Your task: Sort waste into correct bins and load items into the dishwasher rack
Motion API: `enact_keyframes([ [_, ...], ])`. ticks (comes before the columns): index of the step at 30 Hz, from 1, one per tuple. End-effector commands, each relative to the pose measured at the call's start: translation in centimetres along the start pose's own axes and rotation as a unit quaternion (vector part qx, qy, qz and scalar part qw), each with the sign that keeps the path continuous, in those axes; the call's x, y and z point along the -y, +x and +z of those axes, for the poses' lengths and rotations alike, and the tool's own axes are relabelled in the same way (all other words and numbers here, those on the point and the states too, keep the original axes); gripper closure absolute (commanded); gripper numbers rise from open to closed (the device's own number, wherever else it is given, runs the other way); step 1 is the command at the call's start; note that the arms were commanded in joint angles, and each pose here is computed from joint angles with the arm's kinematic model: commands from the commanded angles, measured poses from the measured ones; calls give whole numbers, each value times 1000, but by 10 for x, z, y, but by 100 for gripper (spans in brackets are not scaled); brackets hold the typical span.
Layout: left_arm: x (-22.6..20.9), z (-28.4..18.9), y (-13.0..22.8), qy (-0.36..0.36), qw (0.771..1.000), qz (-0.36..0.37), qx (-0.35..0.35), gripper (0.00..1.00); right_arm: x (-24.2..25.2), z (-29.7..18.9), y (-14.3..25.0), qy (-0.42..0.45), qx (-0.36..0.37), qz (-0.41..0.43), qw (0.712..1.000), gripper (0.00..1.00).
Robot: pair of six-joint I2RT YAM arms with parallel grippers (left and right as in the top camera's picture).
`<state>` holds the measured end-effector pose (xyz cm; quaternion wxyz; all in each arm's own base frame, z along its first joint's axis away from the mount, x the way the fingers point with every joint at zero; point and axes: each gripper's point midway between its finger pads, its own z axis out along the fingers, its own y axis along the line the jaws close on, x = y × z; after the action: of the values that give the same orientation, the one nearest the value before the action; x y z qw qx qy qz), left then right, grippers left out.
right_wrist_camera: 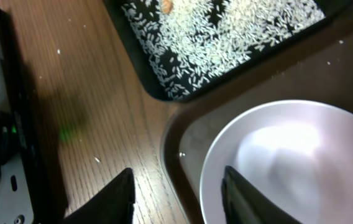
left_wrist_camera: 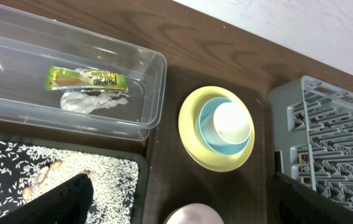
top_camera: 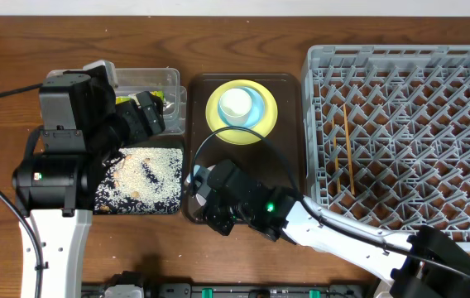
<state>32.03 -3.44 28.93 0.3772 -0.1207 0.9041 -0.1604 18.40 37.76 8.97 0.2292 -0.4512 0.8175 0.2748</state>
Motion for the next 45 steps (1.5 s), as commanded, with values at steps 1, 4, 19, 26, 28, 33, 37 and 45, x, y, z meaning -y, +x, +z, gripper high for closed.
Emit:
enact_keyframes([
  [1, -2, -1, -4, -6, 1000, 4, 6, 8, 3, 2, 7, 12, -10, 0, 1000, 64],
  [4, -2, -2, -4, -6, 1000, 4, 6, 8, 4, 3, 9, 15, -12, 0, 1000, 71],
  [19, -2, -1, -4, -6, 1000, 4, 6, 8, 10, 9, 26, 24, -17, 1, 1000, 99],
  [26, -3, 0, -4, -7, 1000, 4, 5, 8, 10, 9, 25, 24, -15, 1, 1000, 83],
  [28, -3, 0, -4, -7, 1000, 3, 4, 8, 11, 11, 26, 24, -17, -1, 1000, 80],
  [33, -3, 0, -4, -7, 1000, 3, 4, 8, 14, 25, 28, 23, -15, -5, 1000, 76],
  [37, -3, 0, -4, -7, 1000, 4, 4, 8, 14, 32, 26, 22, -8, -16, 1000, 76],
  [45, -3, 0, -4, -7, 1000, 3, 4, 8, 11, 33, 29, 21, -14, -23, 999, 72],
])
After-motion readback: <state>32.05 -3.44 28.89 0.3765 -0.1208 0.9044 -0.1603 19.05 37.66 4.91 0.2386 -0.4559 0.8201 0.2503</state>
